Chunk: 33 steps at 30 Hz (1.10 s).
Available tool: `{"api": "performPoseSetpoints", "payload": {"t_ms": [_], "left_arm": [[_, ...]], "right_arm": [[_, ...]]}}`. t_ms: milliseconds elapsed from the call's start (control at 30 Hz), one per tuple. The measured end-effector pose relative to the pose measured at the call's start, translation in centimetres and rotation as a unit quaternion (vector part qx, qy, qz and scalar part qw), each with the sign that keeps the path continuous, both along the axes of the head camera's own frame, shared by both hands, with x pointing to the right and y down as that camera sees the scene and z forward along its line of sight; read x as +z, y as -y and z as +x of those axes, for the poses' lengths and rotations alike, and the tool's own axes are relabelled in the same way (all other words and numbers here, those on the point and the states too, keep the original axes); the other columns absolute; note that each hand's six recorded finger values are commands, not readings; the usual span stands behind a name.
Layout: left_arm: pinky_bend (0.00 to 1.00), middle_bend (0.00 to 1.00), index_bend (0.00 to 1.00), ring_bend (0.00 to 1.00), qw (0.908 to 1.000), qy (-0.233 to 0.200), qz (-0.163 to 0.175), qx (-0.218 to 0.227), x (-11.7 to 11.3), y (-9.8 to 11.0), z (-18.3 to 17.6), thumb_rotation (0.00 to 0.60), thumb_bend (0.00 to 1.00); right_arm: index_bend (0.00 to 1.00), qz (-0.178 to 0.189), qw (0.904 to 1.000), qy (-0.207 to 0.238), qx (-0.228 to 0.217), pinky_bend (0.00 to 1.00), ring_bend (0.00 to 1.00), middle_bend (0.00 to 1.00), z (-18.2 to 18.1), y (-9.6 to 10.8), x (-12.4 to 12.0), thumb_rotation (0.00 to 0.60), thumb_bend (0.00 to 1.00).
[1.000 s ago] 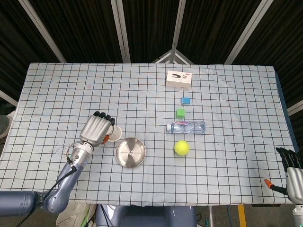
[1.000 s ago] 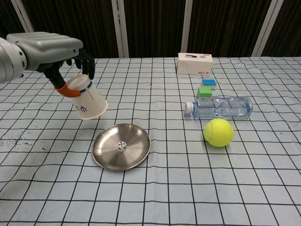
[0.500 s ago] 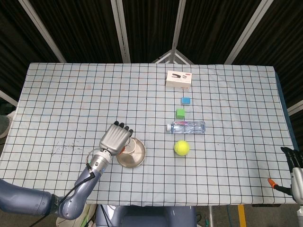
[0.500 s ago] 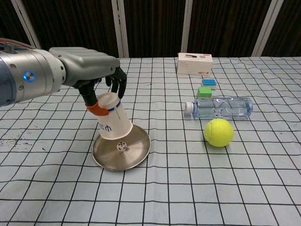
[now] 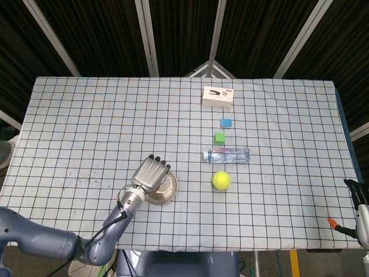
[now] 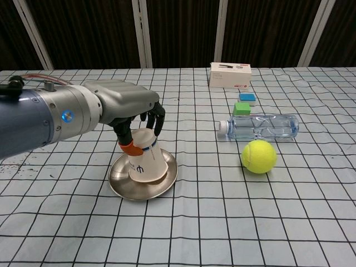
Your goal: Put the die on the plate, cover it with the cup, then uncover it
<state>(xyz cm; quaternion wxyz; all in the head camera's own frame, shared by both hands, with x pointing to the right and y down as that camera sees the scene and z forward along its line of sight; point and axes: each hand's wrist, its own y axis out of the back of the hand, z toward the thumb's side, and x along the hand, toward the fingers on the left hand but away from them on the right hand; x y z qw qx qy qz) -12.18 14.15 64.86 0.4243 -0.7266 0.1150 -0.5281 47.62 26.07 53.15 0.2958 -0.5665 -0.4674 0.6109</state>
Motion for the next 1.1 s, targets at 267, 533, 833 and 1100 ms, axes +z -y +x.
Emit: {"api": "performPoseSetpoints", "payload": {"t_ms": [267, 533, 833, 1100], "left_arm": [[0.2, 0.15, 0.18, 0.15, 0.9997, 0.006, -0.019, 0.013, 0.3, -0.5, -0.6, 0.6, 0.4], [0.2, 0.01, 0.13, 0.05, 0.9994, -0.001, 0.01, 0.031, -0.5, -0.3, -0.8, 0.6, 0.4], [0.23, 0.16, 0.2, 0.12, 0.9992, 0.002, 0.026, 0.03, -0.5, -0.8, -2.2, 0.6, 0.4], [0.28, 0.22, 0.24, 0.17, 0.9985, 0.012, 0.045, 0.029, -0.4, -1.2, -3.0, 0.6, 0.4]], "right_arm": [[0.12, -0.001, 1.0, 0.0, -0.001, 0.03, 0.1, 0.14, -0.1, 0.0, 0.0, 0.6, 0.13], [0.12, -0.001, 1.0, 0.001, -0.001, 0.03, 0.1, 0.14, -0.1, 0.0, 0.0, 0.6, 0.13], [0.12, 0.0, 1.0, 0.001, 0.002, 0.03, 0.1, 0.14, 0.0, 0.0, -0.1, 0.6, 0.13], [0.12, -0.002, 1.0, 0.0, 0.001, 0.03, 0.1, 0.14, -0.1, 0.0, 0.0, 0.6, 0.13]]}}
